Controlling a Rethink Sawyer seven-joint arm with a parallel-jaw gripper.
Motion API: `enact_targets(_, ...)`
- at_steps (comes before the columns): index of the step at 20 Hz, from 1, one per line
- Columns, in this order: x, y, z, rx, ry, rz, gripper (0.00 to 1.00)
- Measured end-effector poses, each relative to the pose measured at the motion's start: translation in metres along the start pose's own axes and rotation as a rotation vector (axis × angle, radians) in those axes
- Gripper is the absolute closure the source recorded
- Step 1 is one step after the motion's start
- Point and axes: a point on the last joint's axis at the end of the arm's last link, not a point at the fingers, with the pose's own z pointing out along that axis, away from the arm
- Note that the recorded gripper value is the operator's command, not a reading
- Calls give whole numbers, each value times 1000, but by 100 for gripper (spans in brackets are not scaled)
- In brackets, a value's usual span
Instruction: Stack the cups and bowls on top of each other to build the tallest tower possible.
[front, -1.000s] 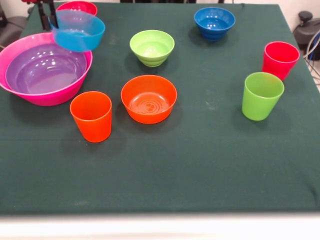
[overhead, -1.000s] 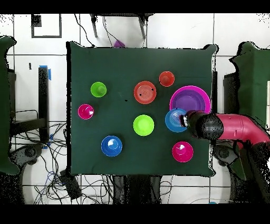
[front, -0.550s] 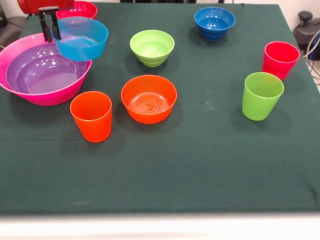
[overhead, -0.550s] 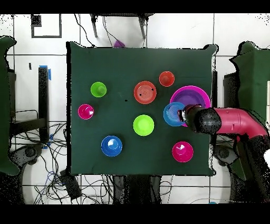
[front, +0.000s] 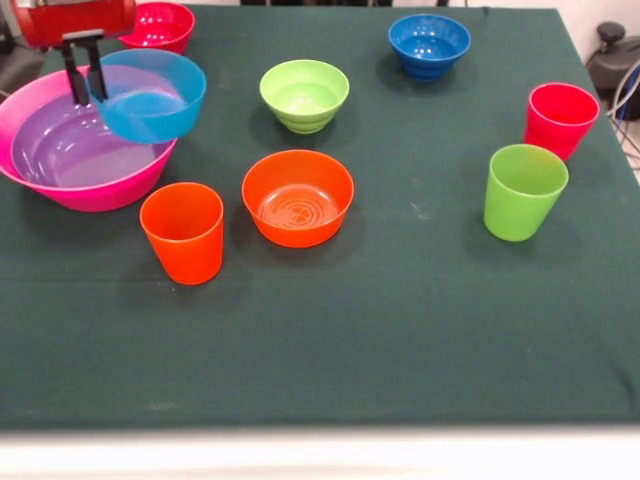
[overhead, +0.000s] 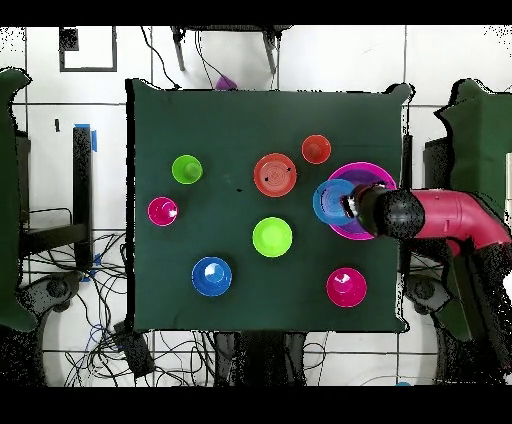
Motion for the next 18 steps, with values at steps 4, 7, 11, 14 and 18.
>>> enact_targets(4, -6, -19, -5, 21, 2, -42, 100)
enact_targets(7, -8, -29, -7, 34, 1, -57, 100)
enact_targets(11, -11, -39, -11, 49, 0, -72, 100)
enact_targets(14, -10, -44, -13, 47, 19, -68, 0)
enact_targets(18, -8, -44, -13, 42, 28, -66, 0)
